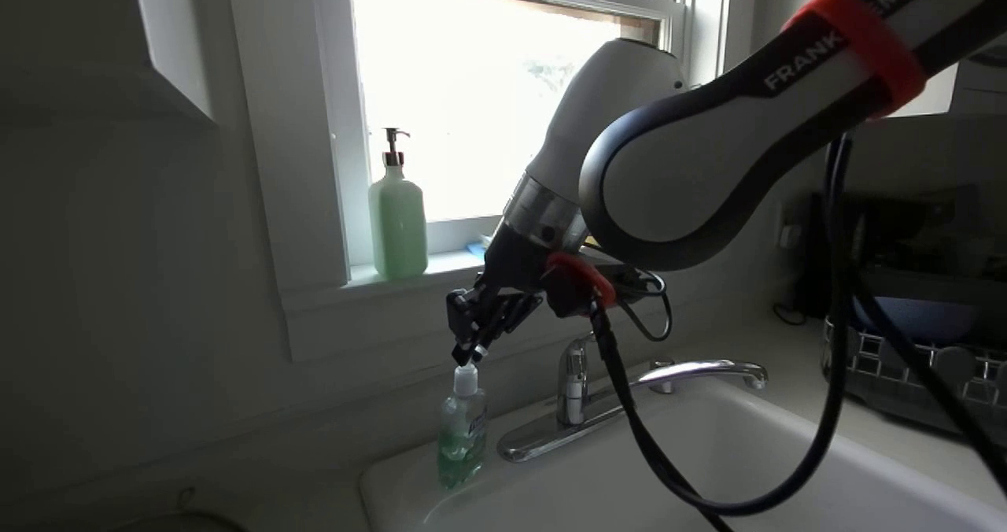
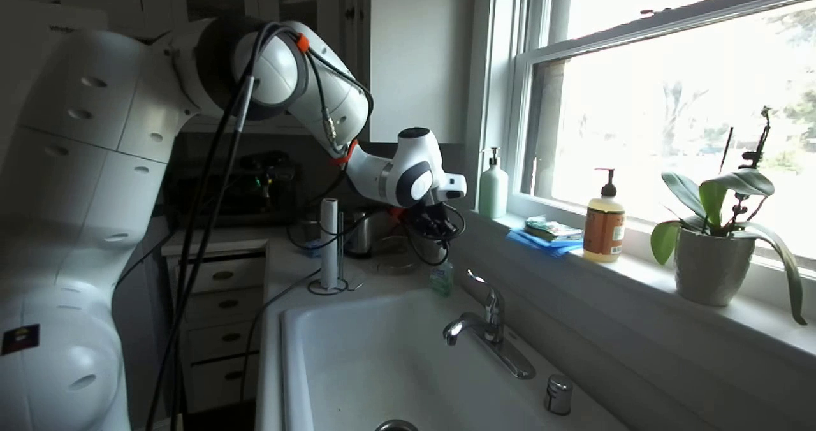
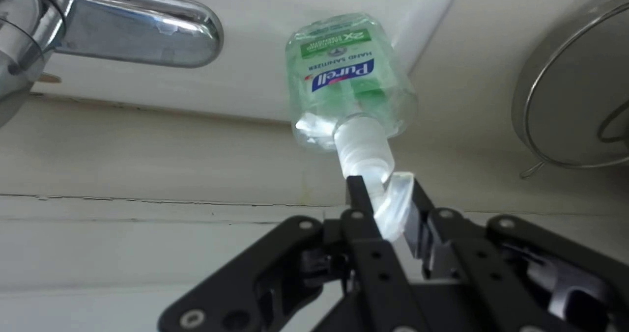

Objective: Pick up the clear soap bottle with a white nozzle and put it on the kitchen counter to the left side of the tap

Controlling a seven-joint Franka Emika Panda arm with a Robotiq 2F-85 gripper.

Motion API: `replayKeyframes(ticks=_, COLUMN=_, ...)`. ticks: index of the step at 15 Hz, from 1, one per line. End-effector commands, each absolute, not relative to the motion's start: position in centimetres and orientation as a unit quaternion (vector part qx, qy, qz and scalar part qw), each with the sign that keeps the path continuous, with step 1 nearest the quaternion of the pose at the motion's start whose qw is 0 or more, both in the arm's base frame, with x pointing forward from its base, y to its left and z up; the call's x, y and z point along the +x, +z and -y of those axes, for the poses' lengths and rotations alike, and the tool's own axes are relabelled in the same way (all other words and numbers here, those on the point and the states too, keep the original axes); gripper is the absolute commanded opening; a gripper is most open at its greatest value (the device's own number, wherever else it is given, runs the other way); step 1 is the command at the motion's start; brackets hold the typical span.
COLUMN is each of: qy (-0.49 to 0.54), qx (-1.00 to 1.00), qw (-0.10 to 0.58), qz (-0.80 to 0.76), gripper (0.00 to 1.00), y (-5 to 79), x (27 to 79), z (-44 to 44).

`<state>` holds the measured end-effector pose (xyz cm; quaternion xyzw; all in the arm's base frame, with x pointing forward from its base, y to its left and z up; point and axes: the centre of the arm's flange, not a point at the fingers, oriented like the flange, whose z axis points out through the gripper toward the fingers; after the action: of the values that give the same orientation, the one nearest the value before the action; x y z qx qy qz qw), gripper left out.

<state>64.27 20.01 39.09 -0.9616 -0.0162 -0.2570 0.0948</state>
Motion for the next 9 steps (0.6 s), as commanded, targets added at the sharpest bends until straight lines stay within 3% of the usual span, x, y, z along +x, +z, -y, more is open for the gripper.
replayKeyframes(ticks=1, qy=-0.275, qx=-0.957, qw=0.089, qz=0.036, gripper=0.05, y=38.4, x=66.6, z=-21.0)
replayKeyframes(ticks=9, qy=-0.266, qx=-0.959, qw=0.083, qz=0.047, gripper=0.05, y=37.5, x=68.6, z=-21.4)
